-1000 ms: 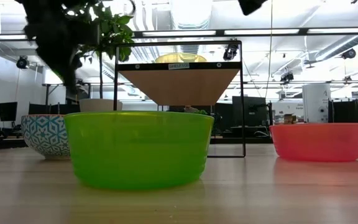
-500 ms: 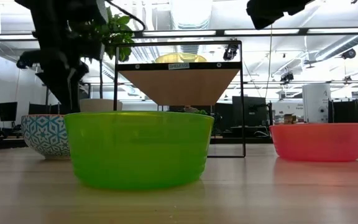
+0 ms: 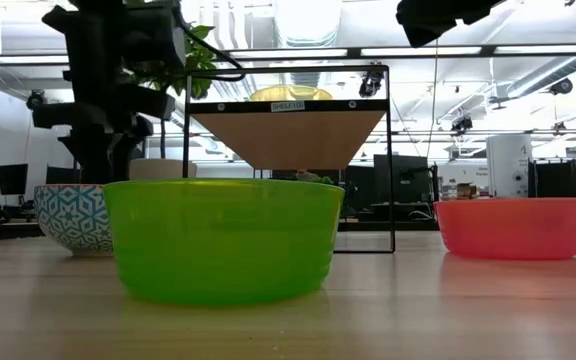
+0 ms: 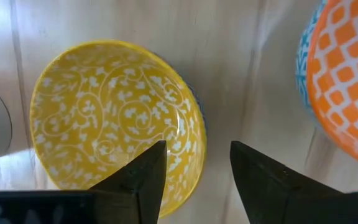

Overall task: Place and stack bowls onto a shelf
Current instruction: Stack the yellow patterned bowl on top of the blue patterned bowl on the shelf

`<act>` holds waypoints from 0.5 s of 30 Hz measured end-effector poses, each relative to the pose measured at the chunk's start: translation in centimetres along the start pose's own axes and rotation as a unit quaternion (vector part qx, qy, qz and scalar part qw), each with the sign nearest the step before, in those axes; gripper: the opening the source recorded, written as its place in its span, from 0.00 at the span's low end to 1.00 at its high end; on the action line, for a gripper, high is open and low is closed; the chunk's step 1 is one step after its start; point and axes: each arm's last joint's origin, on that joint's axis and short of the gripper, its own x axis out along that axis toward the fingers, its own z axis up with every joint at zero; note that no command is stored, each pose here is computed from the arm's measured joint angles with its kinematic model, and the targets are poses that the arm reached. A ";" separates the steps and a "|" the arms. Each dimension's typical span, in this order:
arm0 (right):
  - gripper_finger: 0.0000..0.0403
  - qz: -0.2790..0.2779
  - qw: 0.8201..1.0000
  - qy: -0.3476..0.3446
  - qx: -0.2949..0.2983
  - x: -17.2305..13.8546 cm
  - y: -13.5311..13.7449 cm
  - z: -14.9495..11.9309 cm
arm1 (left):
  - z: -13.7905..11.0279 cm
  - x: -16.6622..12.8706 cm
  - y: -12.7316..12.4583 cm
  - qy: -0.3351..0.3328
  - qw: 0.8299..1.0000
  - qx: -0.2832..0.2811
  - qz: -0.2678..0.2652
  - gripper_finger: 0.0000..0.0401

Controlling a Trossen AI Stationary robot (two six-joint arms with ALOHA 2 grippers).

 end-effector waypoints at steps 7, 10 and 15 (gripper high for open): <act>0.02 0.000 1.000 -0.002 0.006 0.0 0.0 0.0 | -0.6 1.4 -0.3 -0.006 1.000 -0.005 -0.001 0.38; 0.02 0.000 1.000 -0.002 0.006 0.0 0.0 0.0 | -0.8 1.9 -0.4 -0.008 1.000 -0.009 -0.003 0.37; 0.02 0.000 1.000 -0.003 0.009 0.0 0.0 0.0 | -0.7 1.9 -0.4 -0.011 1.000 -0.011 -0.003 0.32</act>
